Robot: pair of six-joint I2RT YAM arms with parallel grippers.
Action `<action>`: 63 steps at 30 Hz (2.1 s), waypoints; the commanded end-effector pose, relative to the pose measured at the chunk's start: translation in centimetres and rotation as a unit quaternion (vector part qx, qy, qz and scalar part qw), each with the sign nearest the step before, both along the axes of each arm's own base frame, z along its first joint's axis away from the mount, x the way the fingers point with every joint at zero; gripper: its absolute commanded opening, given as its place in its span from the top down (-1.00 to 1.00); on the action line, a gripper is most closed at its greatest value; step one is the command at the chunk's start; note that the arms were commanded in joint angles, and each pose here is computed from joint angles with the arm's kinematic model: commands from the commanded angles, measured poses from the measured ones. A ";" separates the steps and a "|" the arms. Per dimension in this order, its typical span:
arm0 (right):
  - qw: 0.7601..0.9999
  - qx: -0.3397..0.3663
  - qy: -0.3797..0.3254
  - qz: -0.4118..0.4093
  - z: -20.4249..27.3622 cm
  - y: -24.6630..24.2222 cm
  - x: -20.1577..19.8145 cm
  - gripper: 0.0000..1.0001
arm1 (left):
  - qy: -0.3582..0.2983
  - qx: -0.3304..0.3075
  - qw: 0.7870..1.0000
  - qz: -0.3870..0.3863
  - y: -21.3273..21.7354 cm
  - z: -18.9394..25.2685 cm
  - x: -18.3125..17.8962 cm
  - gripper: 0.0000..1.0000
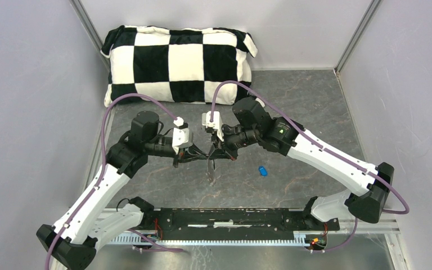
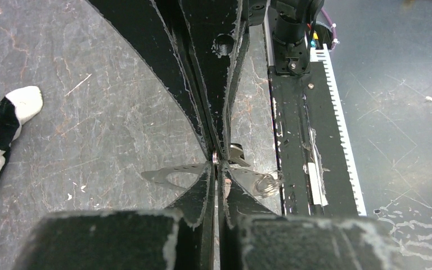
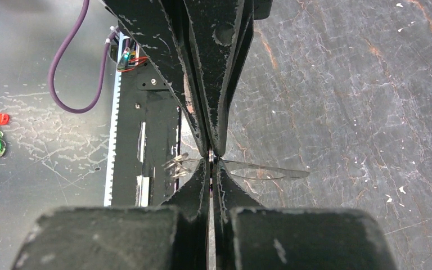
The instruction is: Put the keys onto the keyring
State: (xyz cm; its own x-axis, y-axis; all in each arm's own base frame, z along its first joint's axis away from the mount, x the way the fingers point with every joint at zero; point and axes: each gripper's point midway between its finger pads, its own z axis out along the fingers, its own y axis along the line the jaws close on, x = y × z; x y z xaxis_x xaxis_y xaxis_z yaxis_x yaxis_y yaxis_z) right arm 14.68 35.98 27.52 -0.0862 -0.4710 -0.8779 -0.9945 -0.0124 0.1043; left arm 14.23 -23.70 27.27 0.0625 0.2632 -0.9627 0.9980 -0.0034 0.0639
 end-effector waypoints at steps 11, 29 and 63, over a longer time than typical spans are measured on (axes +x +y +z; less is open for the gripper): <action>0.994 0.098 -0.041 -0.022 6.1 0.6 0.9 0.44 | -0.029 -0.010 0.999 -0.033 -0.4 1.6 -0.5 0.96; 0.957 0.274 -0.008 -0.094 9.1 -3.7 0.7 -0.23 | -0.045 -0.157 0.986 0.033 -2.0 10.1 1.8 0.96; 0.960 0.245 -0.037 -0.131 6.8 -3.4 3.0 0.87 | -0.028 -0.186 0.981 0.039 -1.8 11.7 1.1 0.96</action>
